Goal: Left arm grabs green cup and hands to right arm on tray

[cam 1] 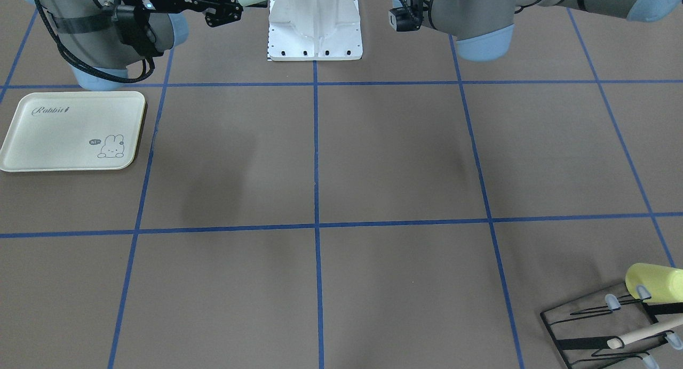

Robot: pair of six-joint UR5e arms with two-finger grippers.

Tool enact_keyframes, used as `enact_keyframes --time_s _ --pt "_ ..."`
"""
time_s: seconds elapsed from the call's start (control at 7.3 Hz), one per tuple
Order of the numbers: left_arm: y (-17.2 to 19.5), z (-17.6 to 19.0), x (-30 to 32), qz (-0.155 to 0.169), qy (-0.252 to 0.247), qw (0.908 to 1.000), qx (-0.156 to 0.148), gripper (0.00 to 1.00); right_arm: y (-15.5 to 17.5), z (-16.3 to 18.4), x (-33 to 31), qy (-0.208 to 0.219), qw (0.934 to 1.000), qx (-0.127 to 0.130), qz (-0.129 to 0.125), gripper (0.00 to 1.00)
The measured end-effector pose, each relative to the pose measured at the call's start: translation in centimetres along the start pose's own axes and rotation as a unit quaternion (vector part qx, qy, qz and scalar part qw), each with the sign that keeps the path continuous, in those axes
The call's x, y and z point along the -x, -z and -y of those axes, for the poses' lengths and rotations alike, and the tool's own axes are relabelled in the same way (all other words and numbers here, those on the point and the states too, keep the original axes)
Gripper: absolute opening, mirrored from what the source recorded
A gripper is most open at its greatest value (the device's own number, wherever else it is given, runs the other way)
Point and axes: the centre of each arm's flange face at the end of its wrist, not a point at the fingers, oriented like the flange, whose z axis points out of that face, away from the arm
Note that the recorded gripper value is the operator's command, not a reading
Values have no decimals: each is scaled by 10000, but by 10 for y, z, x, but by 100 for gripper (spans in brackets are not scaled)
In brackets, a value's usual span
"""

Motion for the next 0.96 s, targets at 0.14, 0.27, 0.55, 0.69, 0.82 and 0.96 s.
enact_keyframes --time_s 0.14,0.27,0.55,0.69,0.82,0.96 --pt "0 0 0 -1 3 10000 -2 0 2 -1 -1 14 10000 8 38 43" --pt "-1 1 1 -10 17 10000 -3 0 4 -1 -1 21 10000 11 66 43" --pt "-4 3 5 -23 51 10000 -8 0 6 -1 -1 3 9999 18 118 42" --pt "-5 5 5 -25 59 10000 -20 0 6 -1 0 -30 9999 4 141 37" --pt "-7 6 6 -18 70 10000 -23 0 6 -1 0 -47 9999 -8 157 28" --pt "-8 6 9 -9 89 10000 -18 0 6 -1 0 -55 9998 -14 166 14"
